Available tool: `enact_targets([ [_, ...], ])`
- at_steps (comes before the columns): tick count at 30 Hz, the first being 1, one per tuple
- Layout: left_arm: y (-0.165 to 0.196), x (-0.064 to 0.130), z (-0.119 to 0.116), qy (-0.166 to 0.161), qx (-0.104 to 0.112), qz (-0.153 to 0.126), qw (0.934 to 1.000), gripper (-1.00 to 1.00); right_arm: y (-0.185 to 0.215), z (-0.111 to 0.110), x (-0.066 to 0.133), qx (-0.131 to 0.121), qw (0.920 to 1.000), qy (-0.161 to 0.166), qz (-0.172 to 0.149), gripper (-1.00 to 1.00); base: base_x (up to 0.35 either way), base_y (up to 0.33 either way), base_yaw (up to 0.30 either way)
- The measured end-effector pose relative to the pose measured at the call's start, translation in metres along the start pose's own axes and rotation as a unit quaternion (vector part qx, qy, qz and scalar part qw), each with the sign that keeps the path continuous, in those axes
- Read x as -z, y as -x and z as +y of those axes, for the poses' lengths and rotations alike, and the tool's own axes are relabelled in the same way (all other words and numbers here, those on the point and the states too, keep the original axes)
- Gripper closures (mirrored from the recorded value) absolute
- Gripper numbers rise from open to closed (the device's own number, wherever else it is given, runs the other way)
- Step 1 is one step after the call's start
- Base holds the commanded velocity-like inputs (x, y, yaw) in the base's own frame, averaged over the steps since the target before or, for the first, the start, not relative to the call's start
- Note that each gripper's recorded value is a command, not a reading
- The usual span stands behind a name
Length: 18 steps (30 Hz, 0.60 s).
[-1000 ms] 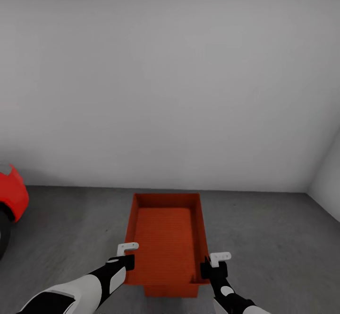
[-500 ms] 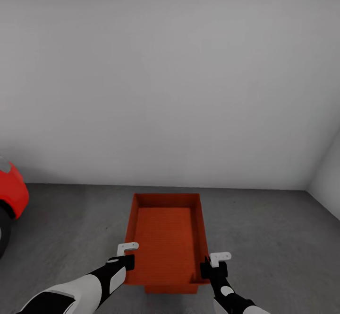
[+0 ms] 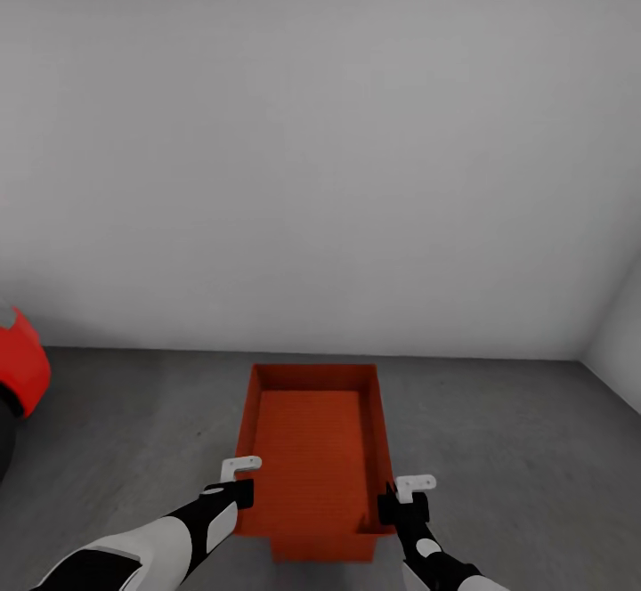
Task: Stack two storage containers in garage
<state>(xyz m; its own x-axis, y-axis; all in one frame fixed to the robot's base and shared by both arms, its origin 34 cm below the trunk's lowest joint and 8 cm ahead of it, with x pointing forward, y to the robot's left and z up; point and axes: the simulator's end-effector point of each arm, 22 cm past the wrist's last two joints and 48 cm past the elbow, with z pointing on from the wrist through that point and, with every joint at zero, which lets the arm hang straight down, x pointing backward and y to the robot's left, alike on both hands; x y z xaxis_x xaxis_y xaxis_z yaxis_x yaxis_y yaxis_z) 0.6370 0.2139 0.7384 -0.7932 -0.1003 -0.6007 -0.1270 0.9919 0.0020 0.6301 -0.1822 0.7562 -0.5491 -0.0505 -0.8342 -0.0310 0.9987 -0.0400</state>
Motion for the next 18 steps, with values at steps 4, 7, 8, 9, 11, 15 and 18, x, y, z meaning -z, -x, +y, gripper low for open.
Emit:
enact_targets([
  [4, 0.0002, 0.0001, 0.0000, 0.000, 0.000, 0.000, 1.0000, 1.00, 0.0001, 0.0000, 0.0000, 0.000, 1.0000, 0.000, 0.000, 1.00, 0.306, 0.000, 0.000],
  [7, 0.0001, 0.0001, 0.0000, 0.000, 0.000, 0.000, 1.0000, 1.00, 0.0001, 0.0000, 0.0001, 0.000, 1.0000, 0.000, 0.000, 1.00, 0.317, 0.000, 0.000],
  [8, 0.0003, 0.0001, -0.0001, 0.000, 0.000, 0.000, 1.0000, 1.00, 0.0002, -0.0001, 0.0001, 0.000, 1.0000, 0.000, 0.000, 1.00, 0.318, 0.000, 0.000],
  [9, 0.0002, 0.0001, -0.0001, 0.000, 0.000, 0.000, 1.0000, 1.00, 0.0002, 0.0000, 0.0000, 0.000, 1.0000, 0.000, 0.000, 1.00, 0.319, 0.000, 0.000],
  [11, 0.0003, 0.0001, -0.0001, 0.000, 0.000, -0.001, 1.0000, 1.00, 0.0003, -0.0001, 0.0000, 0.000, 1.0000, 0.000, 0.000, 1.00, 0.319, 0.000, 0.000],
  [15, 0.0003, 0.0001, -0.0001, 0.000, 0.000, -0.001, 1.0000, 1.00, 0.0003, -0.0001, 0.0000, 0.000, 1.0000, 0.000, 0.000, 1.00, 0.318, 0.000, 0.000],
  [18, 0.0002, -0.0002, -0.0001, 0.000, 0.000, 0.000, 1.0000, 1.00, 0.0003, -0.0001, -0.0002, 0.000, 1.0000, 0.000, 0.000, 1.00, 0.173, 0.000, 0.000],
])
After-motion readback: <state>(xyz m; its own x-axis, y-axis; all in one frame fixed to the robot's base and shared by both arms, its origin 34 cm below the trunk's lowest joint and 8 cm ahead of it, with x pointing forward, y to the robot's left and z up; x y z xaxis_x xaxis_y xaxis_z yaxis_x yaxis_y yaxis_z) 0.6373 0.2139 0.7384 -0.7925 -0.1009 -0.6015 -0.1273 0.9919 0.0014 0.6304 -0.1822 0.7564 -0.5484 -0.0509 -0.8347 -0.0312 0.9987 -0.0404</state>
